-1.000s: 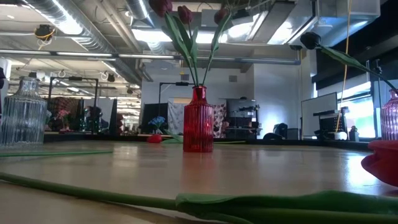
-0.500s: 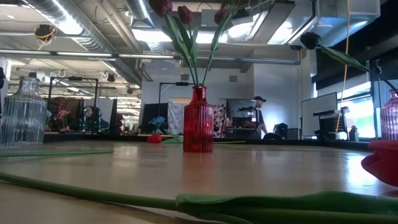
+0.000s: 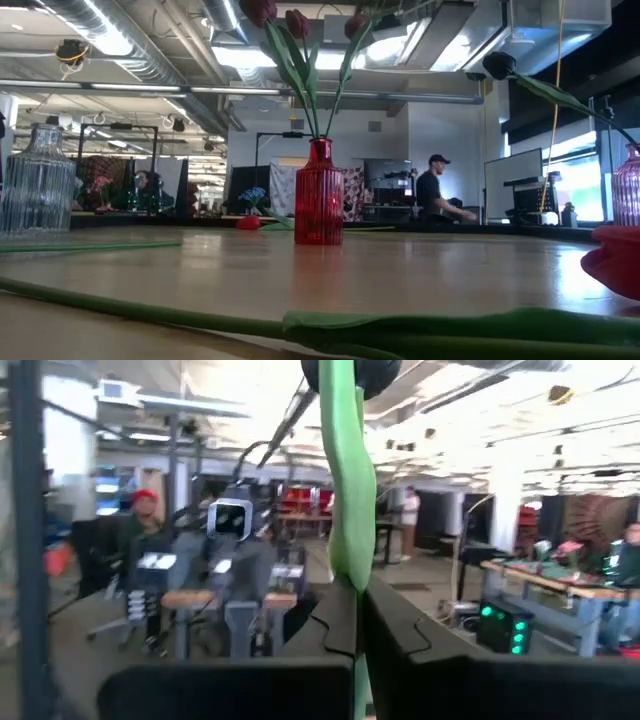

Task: Sort flowers into vase by color
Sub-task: Put the top black tulip into the pink vase

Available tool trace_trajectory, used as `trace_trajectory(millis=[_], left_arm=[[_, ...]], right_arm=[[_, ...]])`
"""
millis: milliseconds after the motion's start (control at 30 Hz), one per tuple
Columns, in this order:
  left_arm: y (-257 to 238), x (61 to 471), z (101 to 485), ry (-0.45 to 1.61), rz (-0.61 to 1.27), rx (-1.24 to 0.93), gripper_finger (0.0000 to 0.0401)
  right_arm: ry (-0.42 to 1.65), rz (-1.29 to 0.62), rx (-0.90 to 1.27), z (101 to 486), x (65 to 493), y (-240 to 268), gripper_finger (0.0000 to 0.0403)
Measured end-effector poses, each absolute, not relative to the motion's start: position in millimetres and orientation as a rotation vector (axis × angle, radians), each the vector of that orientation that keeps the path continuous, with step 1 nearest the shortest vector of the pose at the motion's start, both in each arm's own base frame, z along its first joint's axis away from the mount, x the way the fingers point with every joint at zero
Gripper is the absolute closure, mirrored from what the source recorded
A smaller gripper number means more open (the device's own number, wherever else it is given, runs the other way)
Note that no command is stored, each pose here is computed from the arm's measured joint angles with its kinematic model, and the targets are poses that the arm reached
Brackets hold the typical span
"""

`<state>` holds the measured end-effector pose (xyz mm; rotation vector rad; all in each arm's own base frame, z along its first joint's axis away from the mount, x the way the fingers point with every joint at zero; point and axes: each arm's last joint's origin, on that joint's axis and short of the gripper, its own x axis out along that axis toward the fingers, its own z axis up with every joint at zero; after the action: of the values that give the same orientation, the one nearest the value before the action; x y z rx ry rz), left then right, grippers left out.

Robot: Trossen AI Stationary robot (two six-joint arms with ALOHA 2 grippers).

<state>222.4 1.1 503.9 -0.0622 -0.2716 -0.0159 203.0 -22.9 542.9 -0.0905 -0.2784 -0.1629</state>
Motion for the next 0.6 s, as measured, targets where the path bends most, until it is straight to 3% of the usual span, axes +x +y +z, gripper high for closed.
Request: trace_trajectory(millis=[433,600], left_arm=[[-5.1,214.6,511.6,-0.332,-0.059,-0.139,0.0257],[-4.6,218.9,509.8,-0.327,-0.039,-0.083,0.0257]], right_arm=[[-0.086,-0.018,-0.094,533.7,124.6,-10.5,0.0402],[-0.133,0.063,-0.126,510.0,79.2,-3.3,0.0402]])
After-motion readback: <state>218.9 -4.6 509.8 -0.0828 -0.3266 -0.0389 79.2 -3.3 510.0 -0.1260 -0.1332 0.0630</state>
